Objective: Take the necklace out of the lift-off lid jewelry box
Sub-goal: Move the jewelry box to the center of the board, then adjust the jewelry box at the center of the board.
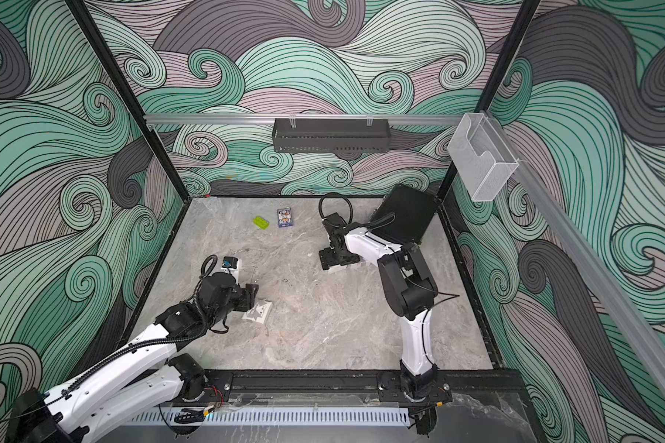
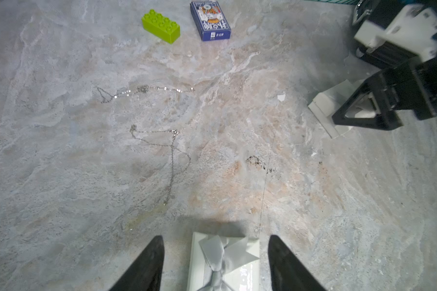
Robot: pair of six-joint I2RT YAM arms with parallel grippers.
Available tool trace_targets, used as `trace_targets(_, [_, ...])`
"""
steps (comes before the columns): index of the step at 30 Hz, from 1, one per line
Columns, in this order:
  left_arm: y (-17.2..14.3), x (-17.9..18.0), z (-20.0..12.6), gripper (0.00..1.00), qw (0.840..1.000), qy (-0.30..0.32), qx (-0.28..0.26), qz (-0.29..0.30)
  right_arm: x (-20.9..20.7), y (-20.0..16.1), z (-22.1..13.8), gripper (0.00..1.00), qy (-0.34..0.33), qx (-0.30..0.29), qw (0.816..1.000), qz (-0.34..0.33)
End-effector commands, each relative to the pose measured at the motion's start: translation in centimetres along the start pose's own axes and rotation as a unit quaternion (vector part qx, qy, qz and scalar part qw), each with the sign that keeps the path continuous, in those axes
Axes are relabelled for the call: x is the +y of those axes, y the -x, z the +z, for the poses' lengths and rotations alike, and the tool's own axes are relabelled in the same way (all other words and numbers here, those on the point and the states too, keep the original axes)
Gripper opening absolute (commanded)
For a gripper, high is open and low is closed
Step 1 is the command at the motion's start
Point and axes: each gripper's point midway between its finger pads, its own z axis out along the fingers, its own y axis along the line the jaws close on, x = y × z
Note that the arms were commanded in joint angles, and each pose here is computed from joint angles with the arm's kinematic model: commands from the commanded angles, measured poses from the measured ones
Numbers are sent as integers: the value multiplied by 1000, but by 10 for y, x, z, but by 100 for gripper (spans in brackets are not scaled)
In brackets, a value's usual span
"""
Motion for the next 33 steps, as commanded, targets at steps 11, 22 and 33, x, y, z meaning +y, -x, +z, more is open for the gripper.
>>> trace_targets(11, [-59, 10, 14, 72, 992, 11, 118, -41, 41, -70, -85, 91, 107, -47, 993, -32])
trace_targets(22, [-89, -22, 24, 71, 978, -77, 182, -61, 37, -100, -100, 90, 122, -77, 989, -15])
trace_targets(33, [-66, -102, 39, 61, 954, -221, 193, -57, 40, -124, -88, 89, 141, -58, 988, -4])
